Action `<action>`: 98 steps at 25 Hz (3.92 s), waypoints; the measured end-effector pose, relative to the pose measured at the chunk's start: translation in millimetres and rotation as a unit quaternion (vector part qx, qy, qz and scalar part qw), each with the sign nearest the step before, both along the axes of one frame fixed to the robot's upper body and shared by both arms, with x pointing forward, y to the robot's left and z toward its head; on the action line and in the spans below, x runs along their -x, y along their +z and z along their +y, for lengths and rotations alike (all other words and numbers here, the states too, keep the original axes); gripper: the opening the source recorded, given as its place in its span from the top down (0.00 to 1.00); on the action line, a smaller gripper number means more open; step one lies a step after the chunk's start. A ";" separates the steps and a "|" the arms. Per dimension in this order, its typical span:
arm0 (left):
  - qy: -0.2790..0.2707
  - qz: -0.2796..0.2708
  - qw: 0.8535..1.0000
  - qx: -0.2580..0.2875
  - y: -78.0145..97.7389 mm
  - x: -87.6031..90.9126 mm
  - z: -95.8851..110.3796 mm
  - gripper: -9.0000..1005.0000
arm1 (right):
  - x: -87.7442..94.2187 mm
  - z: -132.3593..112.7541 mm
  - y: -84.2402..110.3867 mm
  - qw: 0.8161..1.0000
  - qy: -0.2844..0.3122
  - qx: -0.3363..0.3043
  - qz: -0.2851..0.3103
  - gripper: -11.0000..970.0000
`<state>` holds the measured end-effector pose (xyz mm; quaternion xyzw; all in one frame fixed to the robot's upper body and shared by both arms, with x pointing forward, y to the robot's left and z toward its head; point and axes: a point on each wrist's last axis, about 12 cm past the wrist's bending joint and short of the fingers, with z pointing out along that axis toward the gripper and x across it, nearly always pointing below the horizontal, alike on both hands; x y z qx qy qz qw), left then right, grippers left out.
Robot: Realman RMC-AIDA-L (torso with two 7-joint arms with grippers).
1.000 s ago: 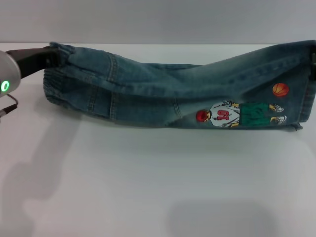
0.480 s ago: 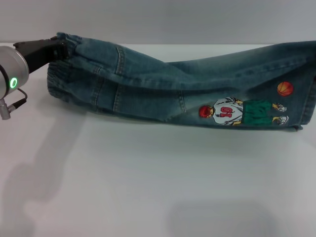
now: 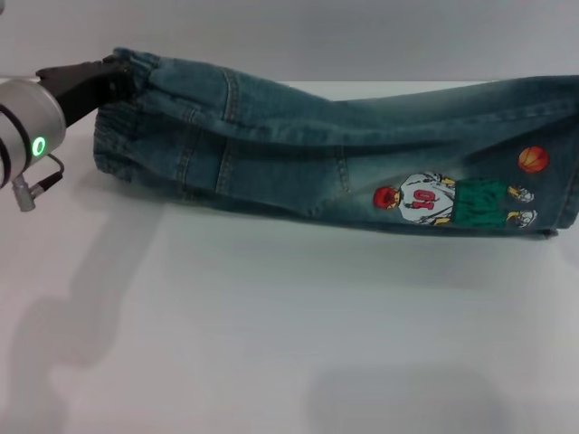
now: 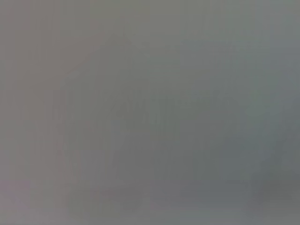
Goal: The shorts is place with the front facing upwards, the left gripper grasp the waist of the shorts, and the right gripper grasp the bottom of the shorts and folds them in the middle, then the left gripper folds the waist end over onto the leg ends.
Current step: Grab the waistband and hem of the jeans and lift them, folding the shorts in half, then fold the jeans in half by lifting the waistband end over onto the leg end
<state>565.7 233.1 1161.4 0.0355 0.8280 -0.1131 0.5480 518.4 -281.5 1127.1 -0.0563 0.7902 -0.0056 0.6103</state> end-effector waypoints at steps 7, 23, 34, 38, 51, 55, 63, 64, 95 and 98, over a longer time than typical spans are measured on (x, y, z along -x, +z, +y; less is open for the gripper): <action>-0.013 -0.037 0.999 0.006 -5.4 -13.5 -10.6 0.90 | -7.3 -14.8 -5.3 0.999 -0.024 -0.021 -0.033 0.89; -0.037 -0.086 0.996 -0.010 -26.2 -43.4 -29.8 0.62 | -29.6 -37.3 -18.7 0.997 -0.048 0.007 -0.053 0.69; -0.032 -0.070 0.997 -0.011 -29.4 -33.1 -23.7 0.34 | -8.4 -12.7 -32.2 0.993 -0.004 0.007 -0.121 0.24; -0.032 -0.023 0.999 -0.022 -36.0 -25.8 -20.2 0.19 | -3.0 -2.8 -41.9 0.991 0.008 -0.006 -0.132 0.16; -0.023 0.060 0.997 -0.034 -34.8 -10.8 -8.9 0.16 | -18.6 36.2 -74.8 0.995 0.052 -0.052 -0.072 0.35; -0.028 0.090 0.995 -0.043 -33.9 -13.6 -11.3 0.16 | -22.0 55.9 -73.7 0.992 0.091 -0.048 -0.070 0.53; -0.035 0.123 0.990 -0.052 -35.7 -15.3 -14.6 0.15 | -20.9 69.2 -84.9 0.991 0.118 -0.037 -0.049 0.89; -0.033 0.129 0.990 -0.053 -36.5 -15.6 -13.5 0.15 | -20.5 68.7 -86.4 0.991 0.119 -0.035 -0.046 0.93; -0.022 0.155 0.986 -0.053 -46.4 -30.6 -8.5 0.15 | -8.3 65.4 -96.5 0.992 0.120 -0.032 -0.030 0.99; -0.021 0.161 0.985 -0.057 -49.0 -33.8 -7.7 0.15 | -8.4 65.7 -96.3 0.992 0.120 -0.032 -0.030 0.99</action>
